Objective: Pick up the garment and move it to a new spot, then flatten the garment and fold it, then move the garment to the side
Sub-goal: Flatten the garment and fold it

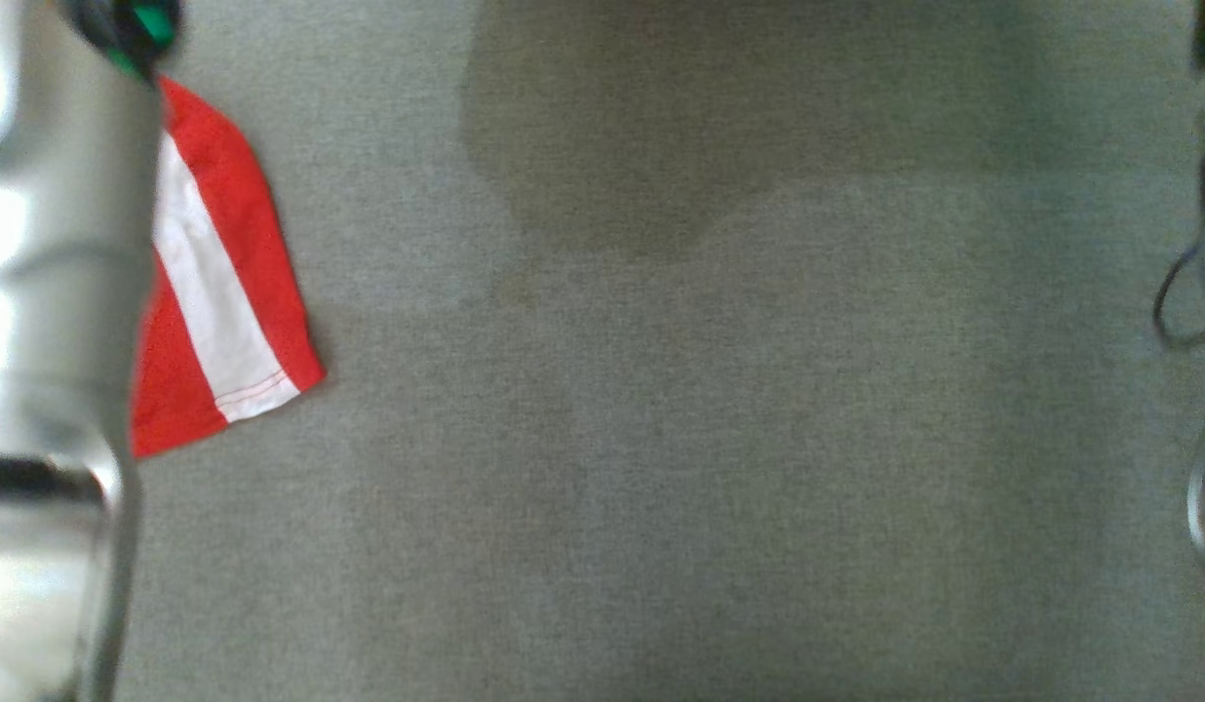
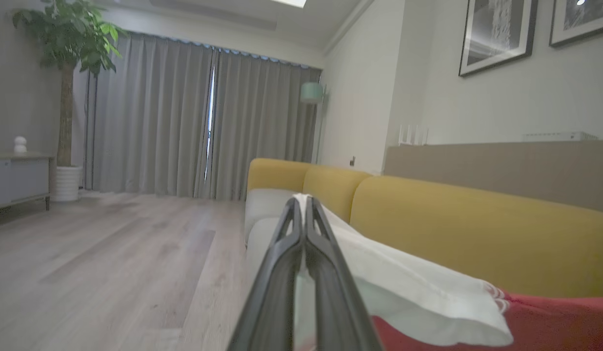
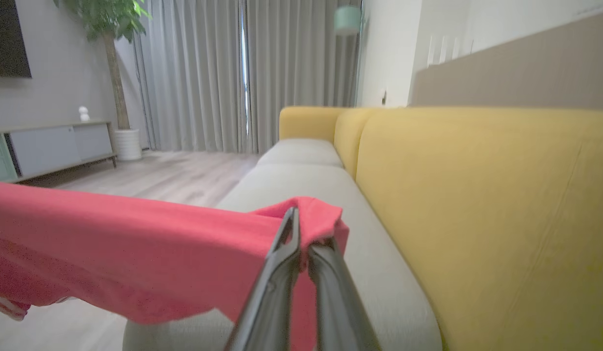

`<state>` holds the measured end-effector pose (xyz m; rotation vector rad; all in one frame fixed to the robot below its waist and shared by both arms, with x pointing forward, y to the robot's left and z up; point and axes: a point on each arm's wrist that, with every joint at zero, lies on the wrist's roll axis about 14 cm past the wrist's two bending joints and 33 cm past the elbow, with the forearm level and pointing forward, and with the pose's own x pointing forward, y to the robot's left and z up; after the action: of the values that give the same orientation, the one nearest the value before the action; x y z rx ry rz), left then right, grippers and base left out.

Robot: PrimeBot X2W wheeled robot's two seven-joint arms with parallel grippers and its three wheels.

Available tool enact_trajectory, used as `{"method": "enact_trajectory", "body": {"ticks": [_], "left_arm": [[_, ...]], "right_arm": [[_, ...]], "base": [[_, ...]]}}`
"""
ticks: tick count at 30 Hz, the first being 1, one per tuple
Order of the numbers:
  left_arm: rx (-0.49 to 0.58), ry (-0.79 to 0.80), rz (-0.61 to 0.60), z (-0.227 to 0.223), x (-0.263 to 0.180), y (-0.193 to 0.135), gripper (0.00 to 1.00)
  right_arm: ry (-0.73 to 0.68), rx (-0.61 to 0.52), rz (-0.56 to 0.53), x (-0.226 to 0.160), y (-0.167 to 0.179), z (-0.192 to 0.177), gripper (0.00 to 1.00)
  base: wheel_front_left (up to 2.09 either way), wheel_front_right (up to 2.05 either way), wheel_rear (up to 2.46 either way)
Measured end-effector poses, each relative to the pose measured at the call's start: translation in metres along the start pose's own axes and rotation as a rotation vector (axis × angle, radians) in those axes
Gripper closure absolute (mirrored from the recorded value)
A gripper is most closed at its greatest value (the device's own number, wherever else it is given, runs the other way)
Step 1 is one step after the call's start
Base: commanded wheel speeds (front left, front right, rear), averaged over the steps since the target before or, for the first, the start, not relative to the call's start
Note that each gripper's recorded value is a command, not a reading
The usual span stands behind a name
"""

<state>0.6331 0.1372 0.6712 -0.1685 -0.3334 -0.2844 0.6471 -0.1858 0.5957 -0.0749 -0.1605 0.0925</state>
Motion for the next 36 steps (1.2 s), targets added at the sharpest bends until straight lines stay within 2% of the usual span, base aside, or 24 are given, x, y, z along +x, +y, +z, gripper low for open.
{"method": "enact_trajectory", "body": {"ticks": [5,10,21,29,36], "left_arm": [[-0.048,0.196,0.015,-0.078,-0.059,-0.002,1.0],[-0.078,0.324,0.022,-0.115,-0.123,-0.007,1.0],[-0.136,0.453,-0.044,-0.13,-0.231,-0.047,1.0],[-0.147,0.467,-0.082,-0.112,-0.277,-0.081,1.0],[-0.154,0.458,-0.093,-0.097,-0.3,-0.1,1.0]], "right_arm": [[0.22,-0.018,0.028,-0.042,0.006,-0.079,1.0],[0.384,-0.036,0.068,-0.086,0.012,-0.118,1.0],[0.67,-0.064,0.149,-0.183,0.008,-0.154,1.0],[0.776,-0.027,0.177,-0.24,-0.004,-0.151,1.0],[0.79,0.007,0.185,-0.268,-0.007,-0.143,1.0]], "base": [[0.0,0.0,0.0],[0.0,0.0,0.0],[0.0,0.0,0.0],[0.0,0.0,0.0],[0.0,0.0,0.0]]}}
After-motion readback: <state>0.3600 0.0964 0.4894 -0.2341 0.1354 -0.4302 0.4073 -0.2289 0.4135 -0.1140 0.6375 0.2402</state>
